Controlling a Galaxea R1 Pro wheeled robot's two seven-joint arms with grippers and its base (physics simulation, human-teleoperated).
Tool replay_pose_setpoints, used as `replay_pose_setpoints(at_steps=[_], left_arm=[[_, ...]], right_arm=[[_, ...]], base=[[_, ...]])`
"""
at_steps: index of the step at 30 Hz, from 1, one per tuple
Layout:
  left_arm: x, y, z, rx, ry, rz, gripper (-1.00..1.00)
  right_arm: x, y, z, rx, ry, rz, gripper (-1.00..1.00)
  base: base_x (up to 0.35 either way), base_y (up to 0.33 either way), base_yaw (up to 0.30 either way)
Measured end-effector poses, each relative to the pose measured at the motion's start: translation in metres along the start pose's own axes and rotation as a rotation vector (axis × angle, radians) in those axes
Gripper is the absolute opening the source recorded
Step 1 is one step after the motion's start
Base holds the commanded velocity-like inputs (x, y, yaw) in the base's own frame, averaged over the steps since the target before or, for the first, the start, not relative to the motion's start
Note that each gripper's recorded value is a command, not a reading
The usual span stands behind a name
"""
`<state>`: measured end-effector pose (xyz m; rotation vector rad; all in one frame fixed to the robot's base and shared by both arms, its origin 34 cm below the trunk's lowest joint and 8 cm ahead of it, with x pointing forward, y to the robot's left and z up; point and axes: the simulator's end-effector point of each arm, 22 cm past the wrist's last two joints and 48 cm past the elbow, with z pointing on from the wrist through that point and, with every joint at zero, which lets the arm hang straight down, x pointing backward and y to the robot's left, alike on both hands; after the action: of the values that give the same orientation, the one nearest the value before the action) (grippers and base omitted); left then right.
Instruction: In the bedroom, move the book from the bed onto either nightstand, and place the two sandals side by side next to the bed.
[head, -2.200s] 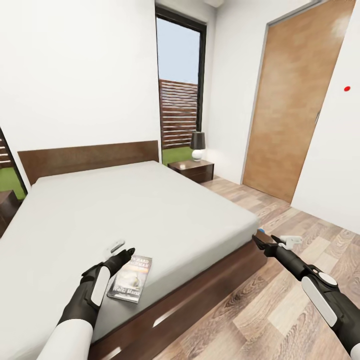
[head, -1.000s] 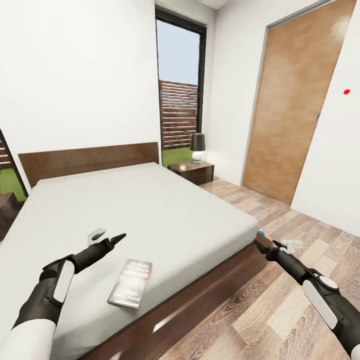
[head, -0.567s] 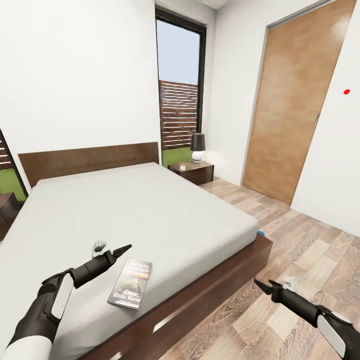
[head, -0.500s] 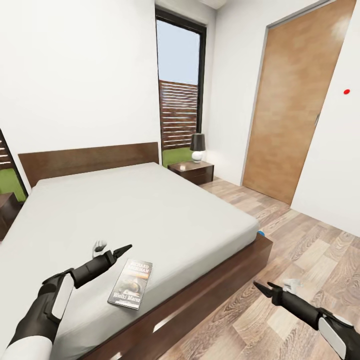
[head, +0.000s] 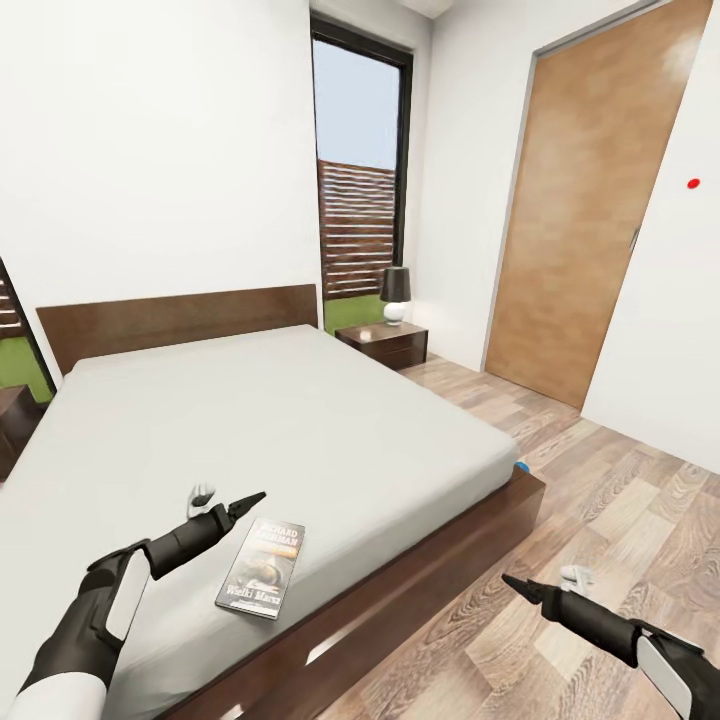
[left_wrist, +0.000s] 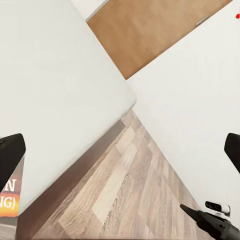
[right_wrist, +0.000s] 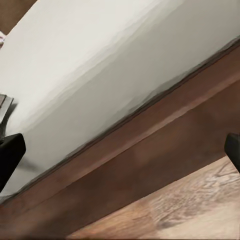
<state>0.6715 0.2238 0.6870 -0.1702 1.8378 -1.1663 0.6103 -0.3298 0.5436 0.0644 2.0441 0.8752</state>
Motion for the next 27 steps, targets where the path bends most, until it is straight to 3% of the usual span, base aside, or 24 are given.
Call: replay_pose_setpoints(at_steps=[7,10,16,21,27], left_arm=[[0.006,0.004,0.001,-0.004,0.009,-0.015,1.00],[0.006,0.004,0.001,-0.004,0.010,-0.016,1.00],[0.007,0.004,0.001,-0.004,0.011,-0.017,1.00],[0.006,0.005,0.001,-0.005,0.010,-0.018,1.00],[0.006,0.004,0.001,-0.003,0.008,-0.019,1.00]], right_arm=[[0.016,0.040,-0.003,-0.173,0.081,0.124,1.00],[0.019,0.049,-0.001,-0.203,0.097,0.154,1.00],[0.039,0.090,0.028,-0.286,0.116,0.221,1.00],[0.061,0.137,0.058,-0.369,0.136,0.288,1.00],[0.073,0.176,0.078,-0.432,0.142,0.325,1.00]], base=[[0.000,0.000,0.000],[0.000,0.000,0.000],[0.000,0.000,0.000],[0.000,0.000,0.000],[0.000,0.000,0.000]])
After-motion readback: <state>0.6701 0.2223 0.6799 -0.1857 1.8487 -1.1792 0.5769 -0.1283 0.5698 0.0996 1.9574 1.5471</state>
